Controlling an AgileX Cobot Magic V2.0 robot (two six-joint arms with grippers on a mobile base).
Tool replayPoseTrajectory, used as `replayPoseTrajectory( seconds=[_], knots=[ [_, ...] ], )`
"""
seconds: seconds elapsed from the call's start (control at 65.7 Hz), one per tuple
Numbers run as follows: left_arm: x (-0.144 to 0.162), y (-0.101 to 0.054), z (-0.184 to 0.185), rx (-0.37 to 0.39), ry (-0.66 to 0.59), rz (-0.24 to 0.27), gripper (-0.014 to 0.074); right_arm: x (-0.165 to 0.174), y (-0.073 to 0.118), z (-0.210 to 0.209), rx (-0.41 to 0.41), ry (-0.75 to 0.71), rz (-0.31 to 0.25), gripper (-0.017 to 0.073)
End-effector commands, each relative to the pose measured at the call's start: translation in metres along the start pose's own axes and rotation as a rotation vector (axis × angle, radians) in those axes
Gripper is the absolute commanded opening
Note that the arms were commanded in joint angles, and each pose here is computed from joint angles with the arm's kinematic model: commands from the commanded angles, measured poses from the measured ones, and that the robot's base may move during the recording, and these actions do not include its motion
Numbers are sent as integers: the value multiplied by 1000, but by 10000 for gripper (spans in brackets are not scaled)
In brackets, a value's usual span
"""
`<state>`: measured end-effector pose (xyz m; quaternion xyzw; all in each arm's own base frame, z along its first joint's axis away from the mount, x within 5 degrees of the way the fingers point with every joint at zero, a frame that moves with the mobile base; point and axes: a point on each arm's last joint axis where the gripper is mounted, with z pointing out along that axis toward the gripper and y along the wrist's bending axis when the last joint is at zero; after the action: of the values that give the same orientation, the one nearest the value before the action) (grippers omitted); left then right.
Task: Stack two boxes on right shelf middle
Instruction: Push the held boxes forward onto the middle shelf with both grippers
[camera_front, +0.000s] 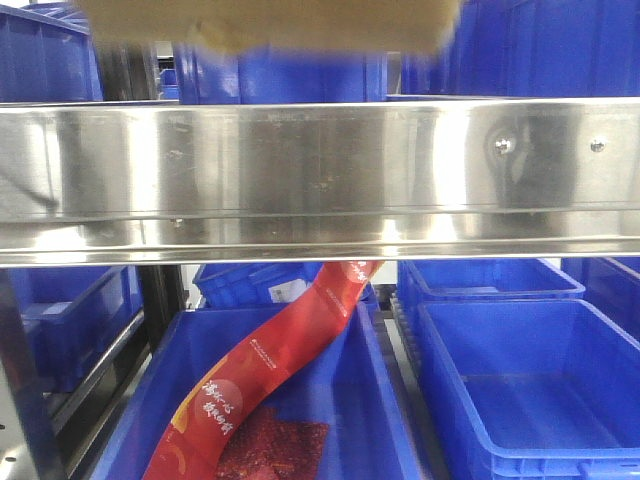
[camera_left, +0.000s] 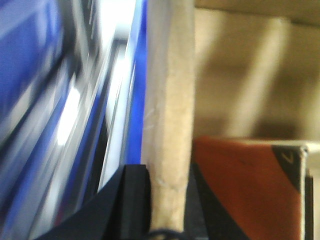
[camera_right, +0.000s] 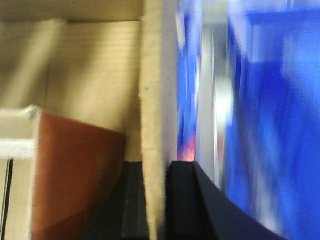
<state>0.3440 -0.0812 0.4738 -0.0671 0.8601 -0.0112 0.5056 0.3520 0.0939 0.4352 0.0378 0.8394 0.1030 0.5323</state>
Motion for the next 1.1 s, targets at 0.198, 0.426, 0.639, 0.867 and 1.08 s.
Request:
replayPoseTrajectory(
  seconds=[0.198,0.426,0.639,0.867,1.08],
  knots=[
    [10,-6,0,64,110,120,-111,4,-2,-5,15,66,28,-153],
    [11,-6,3,56,122,124,108,8,-4,-5,39,114,23,62],
    [11,-6,3,58,118,124,377,8,-4,-5,41,113,21,386],
    [7,-6,-5,76,86,114,345,0,-5,-24,37,74,19,391],
    [4,-1,-29,104,86,82,125,0,-9,-46,62,124,-89,159]
  ],
)
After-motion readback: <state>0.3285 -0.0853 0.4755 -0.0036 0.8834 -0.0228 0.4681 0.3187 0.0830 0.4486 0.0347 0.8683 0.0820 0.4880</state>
